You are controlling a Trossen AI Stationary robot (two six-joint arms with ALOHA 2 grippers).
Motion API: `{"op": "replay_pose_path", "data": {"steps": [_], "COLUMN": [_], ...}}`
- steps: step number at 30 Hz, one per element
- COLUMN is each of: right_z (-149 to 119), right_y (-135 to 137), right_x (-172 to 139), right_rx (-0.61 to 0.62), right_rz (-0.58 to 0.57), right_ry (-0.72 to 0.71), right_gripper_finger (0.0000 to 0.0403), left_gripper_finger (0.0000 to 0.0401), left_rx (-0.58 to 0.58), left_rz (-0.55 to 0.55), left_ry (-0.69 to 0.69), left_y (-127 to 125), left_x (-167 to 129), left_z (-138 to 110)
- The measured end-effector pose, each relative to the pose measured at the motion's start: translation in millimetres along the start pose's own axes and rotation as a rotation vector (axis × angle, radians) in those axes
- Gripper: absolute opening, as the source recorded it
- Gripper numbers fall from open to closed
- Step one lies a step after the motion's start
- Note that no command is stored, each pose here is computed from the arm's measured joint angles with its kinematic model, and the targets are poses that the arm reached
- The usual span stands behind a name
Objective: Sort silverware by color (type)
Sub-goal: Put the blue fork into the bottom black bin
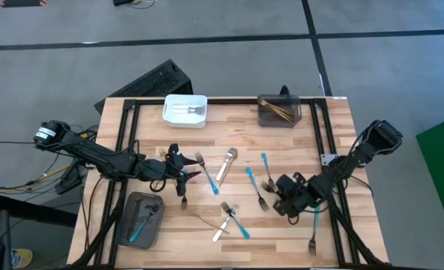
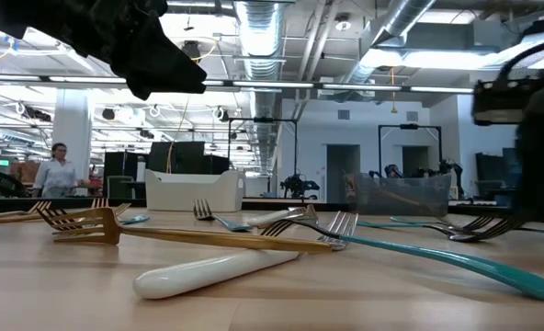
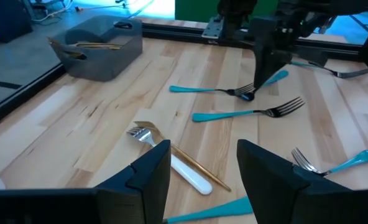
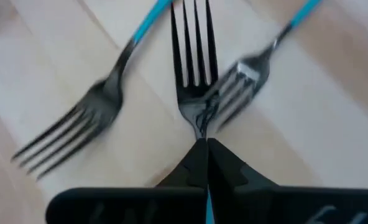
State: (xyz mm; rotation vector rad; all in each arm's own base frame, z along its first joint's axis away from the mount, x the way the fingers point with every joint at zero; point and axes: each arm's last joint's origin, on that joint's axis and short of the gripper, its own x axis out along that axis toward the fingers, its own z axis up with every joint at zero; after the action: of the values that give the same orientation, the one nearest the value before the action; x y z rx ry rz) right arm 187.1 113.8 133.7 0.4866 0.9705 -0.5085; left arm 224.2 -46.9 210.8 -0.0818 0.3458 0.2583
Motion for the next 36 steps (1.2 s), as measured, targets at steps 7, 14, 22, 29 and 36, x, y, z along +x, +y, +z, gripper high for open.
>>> {"op": "replay_pose_path", "data": {"steps": [7, 14, 22, 29, 36], "right_z": [19, 17, 5, 16, 40], "right_y": [-5, -3, -2, 9, 19], "right_x": [0, -1, 25, 16, -9], "right_rx": [-0.039, -0.139, -0.225, -0.26, -0.276], "right_rz": [0.015, 0.054, -0.054, -0.004, 0.122], "right_ry": [-0.019, 0.034, 0.13, 0.101, -0.135], "right_gripper_finger": [0.0028, 0.0125, 0.016, 0.0035, 0.0022], "left_gripper_finger": [0.0171, 0.0171, 0.0171, 0.0171, 0.0171], "left_rx": [-0.018, -0.048, -0.07, -0.092, -0.137], "left_rz": [0.026, 0.045, 0.076, 0.078, 0.082], "left_ry": [-0.007, -0.011, -0.011, -0.01, -0.006], "left_y": [1, 1, 2, 2, 3], "left_x": [0, 0, 0, 0, 0], "left_z": [0, 0, 0, -1, -2]}}
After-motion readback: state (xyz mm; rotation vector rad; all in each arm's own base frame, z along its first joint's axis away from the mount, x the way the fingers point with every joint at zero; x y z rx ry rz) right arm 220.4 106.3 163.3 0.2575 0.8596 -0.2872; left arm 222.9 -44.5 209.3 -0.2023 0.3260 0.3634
